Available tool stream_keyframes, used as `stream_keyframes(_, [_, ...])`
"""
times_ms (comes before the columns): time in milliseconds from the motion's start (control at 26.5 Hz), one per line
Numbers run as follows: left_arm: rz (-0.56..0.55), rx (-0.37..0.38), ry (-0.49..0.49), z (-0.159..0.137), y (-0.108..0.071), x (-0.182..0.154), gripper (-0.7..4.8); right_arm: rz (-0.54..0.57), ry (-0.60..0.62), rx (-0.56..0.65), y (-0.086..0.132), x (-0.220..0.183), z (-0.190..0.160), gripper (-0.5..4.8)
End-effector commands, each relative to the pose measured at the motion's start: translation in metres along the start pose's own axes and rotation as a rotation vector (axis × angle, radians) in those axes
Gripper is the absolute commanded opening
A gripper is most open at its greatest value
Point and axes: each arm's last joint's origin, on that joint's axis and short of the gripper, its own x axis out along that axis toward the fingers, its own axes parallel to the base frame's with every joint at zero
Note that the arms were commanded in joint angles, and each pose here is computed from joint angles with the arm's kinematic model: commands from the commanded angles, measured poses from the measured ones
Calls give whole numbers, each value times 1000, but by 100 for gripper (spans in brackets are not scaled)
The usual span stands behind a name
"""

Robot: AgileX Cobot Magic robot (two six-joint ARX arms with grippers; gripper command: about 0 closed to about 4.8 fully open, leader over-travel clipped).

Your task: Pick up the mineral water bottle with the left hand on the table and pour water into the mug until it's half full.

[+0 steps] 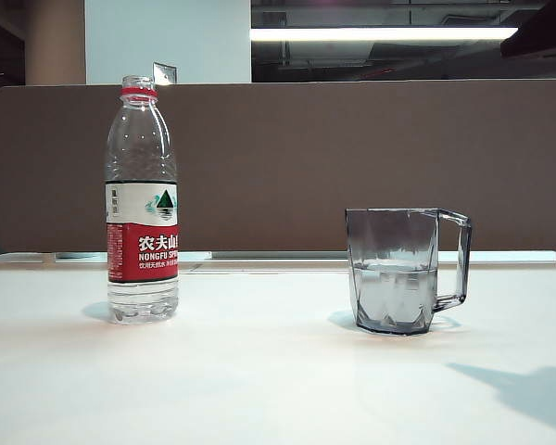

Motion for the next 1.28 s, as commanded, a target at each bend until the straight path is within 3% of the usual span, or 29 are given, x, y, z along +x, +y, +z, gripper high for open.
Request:
stream_keyframes(38, [-3,-5,-12,2,0,0,-6,1,-22,-4,0,-1,3,-1])
stream_keyframes(189, [-3,-45,-12,2,0,0,-6,1,-22,-4,0,-1,3,-1])
stream_keyframes(868, [-3,-44,-16,2,0,0,-5,-4,-22,-4,0,-1,3,-1])
stream_keyframes(943, [-2,-44,-16,2,0,0,-5,-45,-32,-3,-2,0,0,-1])
stream_keyframes(1170, [-3,-44,-16,2,0,0,-5,-235,-241,-3,-19,-4,-19,-1])
stream_keyframes(1283, [-3,-44,-16,2,0,0,-5,-401,-278,0,-31,-12,-27,-1])
